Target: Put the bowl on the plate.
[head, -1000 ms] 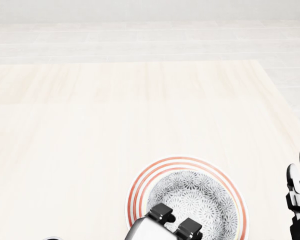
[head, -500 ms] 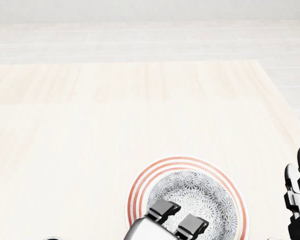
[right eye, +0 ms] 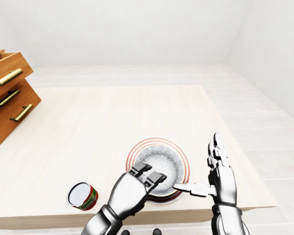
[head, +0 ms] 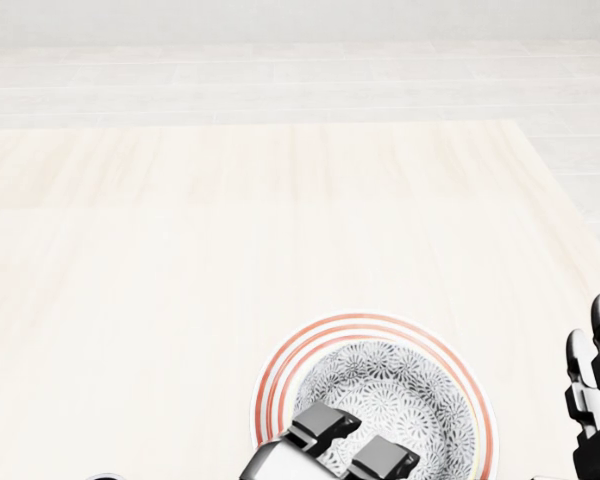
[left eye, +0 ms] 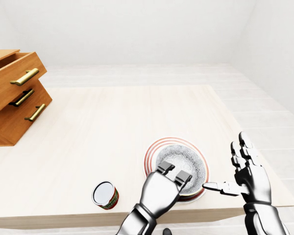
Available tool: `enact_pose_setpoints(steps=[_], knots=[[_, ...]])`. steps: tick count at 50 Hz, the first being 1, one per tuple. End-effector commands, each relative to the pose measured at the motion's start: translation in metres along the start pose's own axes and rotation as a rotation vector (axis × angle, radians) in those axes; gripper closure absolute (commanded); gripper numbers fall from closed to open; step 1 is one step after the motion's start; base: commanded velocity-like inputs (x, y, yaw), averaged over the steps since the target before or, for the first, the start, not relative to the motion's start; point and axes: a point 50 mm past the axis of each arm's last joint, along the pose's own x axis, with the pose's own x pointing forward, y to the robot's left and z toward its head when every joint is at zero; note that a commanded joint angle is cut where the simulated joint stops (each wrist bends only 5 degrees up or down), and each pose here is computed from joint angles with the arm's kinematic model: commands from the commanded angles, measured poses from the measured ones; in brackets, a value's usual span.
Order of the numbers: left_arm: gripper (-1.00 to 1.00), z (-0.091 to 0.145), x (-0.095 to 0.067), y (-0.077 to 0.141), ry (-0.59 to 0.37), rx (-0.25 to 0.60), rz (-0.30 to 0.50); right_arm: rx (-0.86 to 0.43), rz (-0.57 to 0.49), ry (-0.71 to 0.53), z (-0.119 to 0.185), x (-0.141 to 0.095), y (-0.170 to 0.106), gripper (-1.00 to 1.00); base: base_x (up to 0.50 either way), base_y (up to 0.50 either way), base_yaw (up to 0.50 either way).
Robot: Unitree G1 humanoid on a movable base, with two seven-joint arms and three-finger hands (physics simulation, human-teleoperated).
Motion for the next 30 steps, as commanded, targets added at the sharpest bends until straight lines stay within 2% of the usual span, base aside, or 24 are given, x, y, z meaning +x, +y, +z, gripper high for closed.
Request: enact_pose_setpoints(steps=[1, 3, 4, 5, 8, 30], knots=[[-0.32, 0.002, -0.008, 0.012, -0.003, -0.027, -0.001, 0.002, 0.0, 0.01, -0.002, 0.0, 0.0, -1.0, 0.0, 0.0, 0.0], [-0.3, 0.002, -0.009, 0.013, -0.007, 0.0, -0.002, 0.005, 0.002, 0.011, -0.003, 0.0, 0.0, -1.0, 0.0, 0.0, 0.0], [-0.29, 0.003, -0.011, 0.015, -0.005, -0.032, 0.003, 0.003, 0.002, 0.015, -0.004, 0.0, 0.0, -1.0, 0.0, 0.0, 0.0], [-0.28, 0.004, -0.012, 0.015, -0.01, -0.006, -0.003, 0.004, 0.001, 0.014, -0.004, 0.001, 0.0, -1.0, 0.0, 0.0, 0.0], [-0.28, 0.003, -0.016, 0.019, -0.009, -0.001, -0.004, 0.005, 0.001, 0.01, -0.003, 0.001, 0.0, -1.0, 0.0, 0.0, 0.0], [-0.28, 0.006, -0.025, 0.056, -0.023, -0.029, 0.031, 0.016, 0.006, 0.039, -0.01, 0.001, 0.001, -1.0, 0.0, 0.0, 0.0]])
